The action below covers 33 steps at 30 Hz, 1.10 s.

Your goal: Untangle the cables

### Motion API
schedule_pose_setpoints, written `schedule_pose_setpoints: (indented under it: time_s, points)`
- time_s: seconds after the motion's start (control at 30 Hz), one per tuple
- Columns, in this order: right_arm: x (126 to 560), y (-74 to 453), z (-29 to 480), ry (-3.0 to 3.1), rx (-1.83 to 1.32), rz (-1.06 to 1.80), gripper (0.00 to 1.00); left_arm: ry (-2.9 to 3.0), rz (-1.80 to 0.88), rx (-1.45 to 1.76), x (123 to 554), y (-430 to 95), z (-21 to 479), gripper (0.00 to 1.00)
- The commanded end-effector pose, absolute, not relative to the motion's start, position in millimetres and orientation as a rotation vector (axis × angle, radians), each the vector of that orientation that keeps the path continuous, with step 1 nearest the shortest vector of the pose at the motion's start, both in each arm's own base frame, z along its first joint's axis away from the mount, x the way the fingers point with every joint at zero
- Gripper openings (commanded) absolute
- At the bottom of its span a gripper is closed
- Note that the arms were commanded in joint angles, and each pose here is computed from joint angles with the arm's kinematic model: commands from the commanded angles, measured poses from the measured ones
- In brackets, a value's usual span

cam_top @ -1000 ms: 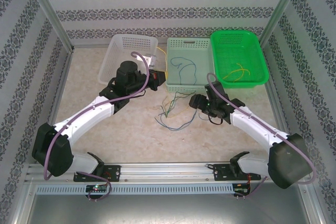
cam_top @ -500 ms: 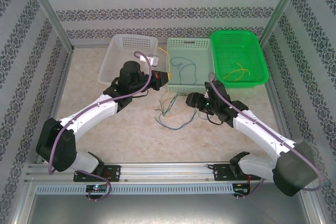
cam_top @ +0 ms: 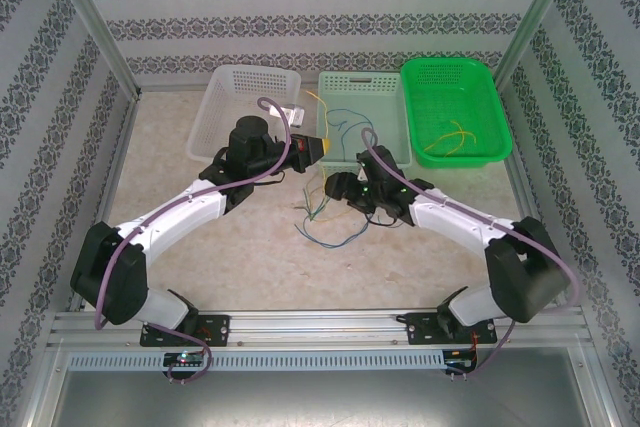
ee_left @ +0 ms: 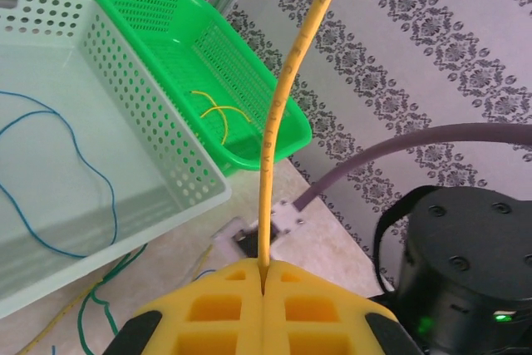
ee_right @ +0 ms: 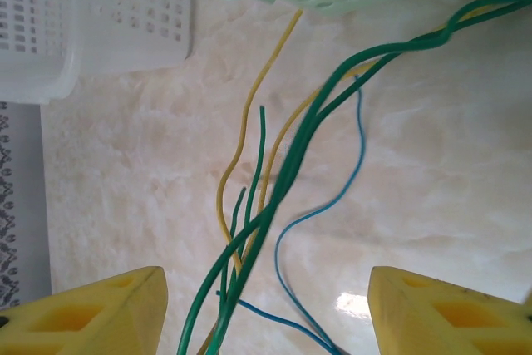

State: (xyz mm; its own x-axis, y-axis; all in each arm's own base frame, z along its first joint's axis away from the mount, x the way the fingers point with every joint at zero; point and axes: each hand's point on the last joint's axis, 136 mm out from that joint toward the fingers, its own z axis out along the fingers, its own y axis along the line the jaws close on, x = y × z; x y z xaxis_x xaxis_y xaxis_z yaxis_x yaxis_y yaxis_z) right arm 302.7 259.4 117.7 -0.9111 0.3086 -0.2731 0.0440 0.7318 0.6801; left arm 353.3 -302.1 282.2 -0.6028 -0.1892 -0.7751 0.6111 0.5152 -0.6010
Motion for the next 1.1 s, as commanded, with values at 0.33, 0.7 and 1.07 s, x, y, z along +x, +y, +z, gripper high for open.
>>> schedule_pose_setpoints:
  time_s: [0.33, 0.7, 1.07]
  points:
    - [316.7, 299.7, 91.5, 2.636, 0.248, 1.031, 0.33, 1.754, -1.234, 0.449, 344.9, -313.8, 315.9, 0.00]
    - [302.8, 266.0, 38.2, 2.727, 0.424, 0.746, 0.04, 1.617, -1.194, 0.454, 332.1, -294.8, 387.0, 0.00]
    - [308.7, 263.1, 8.7, 2.701, 0.602, 0.723, 0.00, 1.471, -1.227, 0.430, 303.4, -273.8, 451.2, 0.00]
